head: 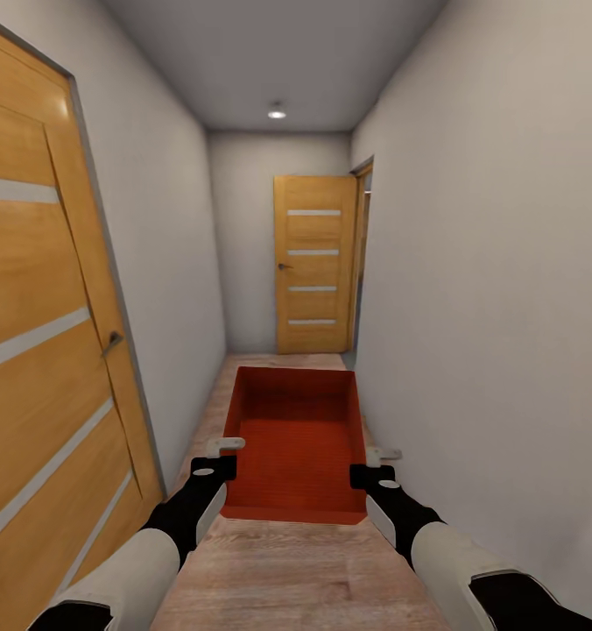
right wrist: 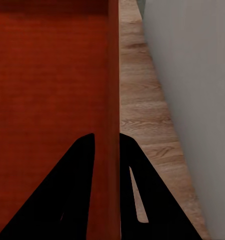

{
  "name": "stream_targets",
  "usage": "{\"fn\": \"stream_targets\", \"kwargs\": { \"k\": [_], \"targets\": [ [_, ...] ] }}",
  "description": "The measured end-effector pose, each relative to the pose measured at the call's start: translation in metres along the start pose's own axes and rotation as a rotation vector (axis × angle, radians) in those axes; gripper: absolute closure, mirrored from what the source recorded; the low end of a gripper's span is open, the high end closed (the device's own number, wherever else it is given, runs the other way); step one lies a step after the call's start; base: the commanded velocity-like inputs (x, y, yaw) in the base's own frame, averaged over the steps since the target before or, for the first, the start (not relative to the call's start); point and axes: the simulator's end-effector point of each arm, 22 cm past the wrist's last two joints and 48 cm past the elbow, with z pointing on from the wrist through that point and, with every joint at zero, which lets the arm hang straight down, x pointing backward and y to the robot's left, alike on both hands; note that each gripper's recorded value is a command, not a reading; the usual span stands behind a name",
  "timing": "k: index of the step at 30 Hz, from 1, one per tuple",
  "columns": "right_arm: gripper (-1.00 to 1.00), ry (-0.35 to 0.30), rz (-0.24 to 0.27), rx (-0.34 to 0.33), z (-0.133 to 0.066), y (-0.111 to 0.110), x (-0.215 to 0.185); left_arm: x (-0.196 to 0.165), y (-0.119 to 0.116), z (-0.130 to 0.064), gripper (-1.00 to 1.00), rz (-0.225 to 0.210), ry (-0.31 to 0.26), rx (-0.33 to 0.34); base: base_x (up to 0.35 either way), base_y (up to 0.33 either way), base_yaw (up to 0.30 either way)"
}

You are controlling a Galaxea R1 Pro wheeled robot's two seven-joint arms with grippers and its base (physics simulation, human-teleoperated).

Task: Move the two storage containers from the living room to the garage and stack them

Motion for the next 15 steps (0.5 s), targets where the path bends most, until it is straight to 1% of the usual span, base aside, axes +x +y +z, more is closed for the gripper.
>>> {"fn": "stream_targets", "kwargs": {
  "k": [6, 15],
  "targets": [
    [1.00, 0.000, 0.000, 0.000, 0.0000, 0.0000, 0.0000, 0.0000, 0.0000, 0.0000, 1.00, 0.000, 0.000, 0.000, 0.323, 0.036, 0.000],
    [1.00, -0.001, 0.000, 0.000, 0.0000, 0.0001, -0.0001, -0.0001, 0.0001, 0.0000, 1.00, 0.000, 0.000, 0.000, 0.324, 0.112, 0.000]
  ]
}}
